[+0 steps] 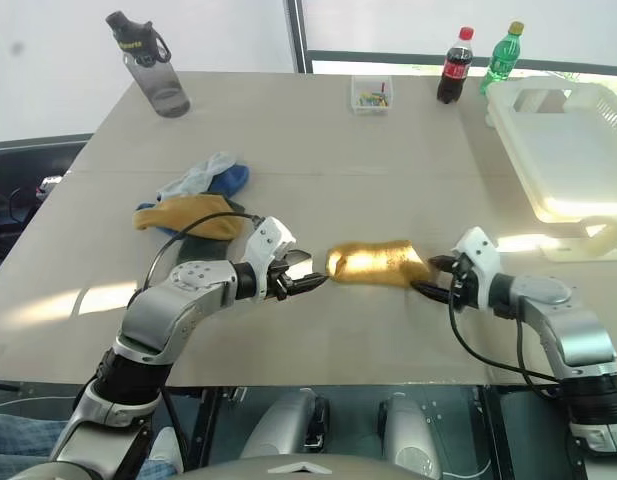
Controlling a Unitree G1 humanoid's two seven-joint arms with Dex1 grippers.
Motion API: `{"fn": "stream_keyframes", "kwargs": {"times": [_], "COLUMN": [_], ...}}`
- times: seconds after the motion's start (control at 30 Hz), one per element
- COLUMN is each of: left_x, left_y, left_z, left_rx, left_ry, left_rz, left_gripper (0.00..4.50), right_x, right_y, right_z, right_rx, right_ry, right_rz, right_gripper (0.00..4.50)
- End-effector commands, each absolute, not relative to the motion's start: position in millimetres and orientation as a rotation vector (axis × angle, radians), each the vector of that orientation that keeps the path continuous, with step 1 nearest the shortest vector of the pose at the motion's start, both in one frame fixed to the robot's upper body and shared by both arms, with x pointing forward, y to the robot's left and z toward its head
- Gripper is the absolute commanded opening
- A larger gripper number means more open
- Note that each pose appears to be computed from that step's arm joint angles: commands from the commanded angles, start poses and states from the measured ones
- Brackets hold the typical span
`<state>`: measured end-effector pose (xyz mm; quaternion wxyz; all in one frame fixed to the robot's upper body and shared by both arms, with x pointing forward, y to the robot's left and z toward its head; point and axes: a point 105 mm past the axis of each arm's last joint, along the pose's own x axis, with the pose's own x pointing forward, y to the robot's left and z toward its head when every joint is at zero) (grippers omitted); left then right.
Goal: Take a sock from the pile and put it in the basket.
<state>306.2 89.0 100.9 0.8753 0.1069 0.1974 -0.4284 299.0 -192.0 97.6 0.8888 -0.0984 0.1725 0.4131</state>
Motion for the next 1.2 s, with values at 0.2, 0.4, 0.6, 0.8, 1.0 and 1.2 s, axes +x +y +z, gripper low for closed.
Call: {"fn": "stream_keyframes", "kwargs": {"times": [0.2, 0.4, 0.6, 0.8, 1.0, 1.2], "left_x": [322, 336, 338, 331, 333, 343], "left_y": [121, 162, 195, 211, 218, 214], "left_z": [155, 157, 149, 132, 124, 116], "left_rx": [0.281, 0.290, 0.325, 0.379, 0.398, 0.401], "left_ry": [0.136, 0.115, 0.149, 0.189, 0.194, 0.196], "left_rz": [-0.769, -0.589, -0.458, -0.389, -0.347, -0.352], "left_gripper": [3.30, 3.30, 3.30, 3.30, 3.30, 3.30], "right_x": [274, 258, 255, 258, 263, 266], "right_y": [-205, -212, -217, -213, -213, -212], "right_z": [169, 197, 197, 194, 195, 196], "right_rx": [-0.179, -0.159, -0.199, -0.186, -0.190, -0.191], "right_ry": [0.087, -0.006, 0.020, 0.016, 0.013, 0.009], "right_rz": [0.982, 1.033, 1.046, 1.051, 1.057, 1.064], "right_gripper": [3.50, 3.50, 3.50, 3.50, 3.50, 3.50]}}
